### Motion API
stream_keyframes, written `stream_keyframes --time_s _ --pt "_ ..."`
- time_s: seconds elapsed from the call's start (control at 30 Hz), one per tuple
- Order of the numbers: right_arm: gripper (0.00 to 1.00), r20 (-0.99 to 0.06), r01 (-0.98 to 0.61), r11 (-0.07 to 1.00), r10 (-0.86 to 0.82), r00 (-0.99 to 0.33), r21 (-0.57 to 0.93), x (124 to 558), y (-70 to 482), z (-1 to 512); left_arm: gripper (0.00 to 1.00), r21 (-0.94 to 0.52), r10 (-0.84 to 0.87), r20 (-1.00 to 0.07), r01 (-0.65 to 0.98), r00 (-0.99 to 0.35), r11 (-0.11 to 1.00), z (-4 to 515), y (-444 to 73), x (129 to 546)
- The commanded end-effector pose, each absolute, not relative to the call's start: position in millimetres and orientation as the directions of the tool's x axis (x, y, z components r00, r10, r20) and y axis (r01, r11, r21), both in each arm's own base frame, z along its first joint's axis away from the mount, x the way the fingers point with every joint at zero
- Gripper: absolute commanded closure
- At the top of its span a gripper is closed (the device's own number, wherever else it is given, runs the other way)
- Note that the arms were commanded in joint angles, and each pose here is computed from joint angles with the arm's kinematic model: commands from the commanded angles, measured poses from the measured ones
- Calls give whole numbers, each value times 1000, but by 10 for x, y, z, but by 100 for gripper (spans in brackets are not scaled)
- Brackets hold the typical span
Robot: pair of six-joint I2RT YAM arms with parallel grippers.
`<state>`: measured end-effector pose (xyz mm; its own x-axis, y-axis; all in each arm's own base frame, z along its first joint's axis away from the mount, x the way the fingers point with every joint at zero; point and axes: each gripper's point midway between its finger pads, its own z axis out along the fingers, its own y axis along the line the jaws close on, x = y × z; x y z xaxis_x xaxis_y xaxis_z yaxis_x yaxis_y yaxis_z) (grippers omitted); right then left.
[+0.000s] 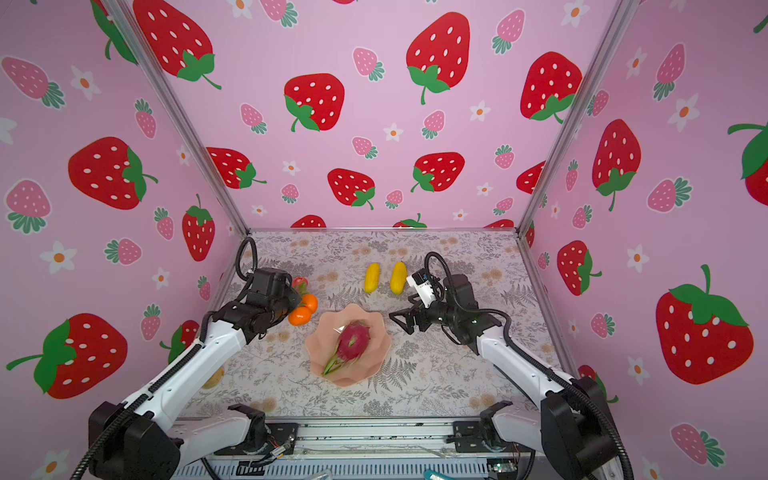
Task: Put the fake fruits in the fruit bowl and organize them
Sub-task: 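Lift the tangerines with the left gripper and carry them over the bowl, then lower the tangerines into the bowl while the right gripper reaches for a yellow fruit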
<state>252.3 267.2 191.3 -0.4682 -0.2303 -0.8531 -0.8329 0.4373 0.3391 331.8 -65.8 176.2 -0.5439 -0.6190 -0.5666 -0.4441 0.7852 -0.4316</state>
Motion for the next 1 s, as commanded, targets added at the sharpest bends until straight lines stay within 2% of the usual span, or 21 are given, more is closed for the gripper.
stream_keyframes --time_s 0.0,0.2,0.63,0.77,0.83,0.97 --pt "1 -864 -850 398 -218 -454 346 2454 2702 2049 100 -375 -451 -657 -258 -603 890 1769 -937 3425" --pt "1 -864 -850 400 -220 -453 344 2433 2702 2078 100 -363 -385 -666 -173 -639 916 1586 -1277 3375" --pt "1 -865 -858 385 -228 -446 341 2443 2739 2083 100 -294 -366 -672 -222 -644 930 1222 -1225 2840" --pt "1 -856 -841 418 -227 -464 345 2540 2747 2046 95 -283 -362 -669 -227 -649 932 1150 -1214 2812" --pt "1 -842 -814 459 -219 -493 357 2640 2745 2016 88 -277 -350 -667 -216 -657 936 1139 -1235 2816" --pt "1 -780 -650 640 -124 -614 410 3107 2622 1856 73 -251 -305 -665 -181 -682 951 1142 -1285 2816"
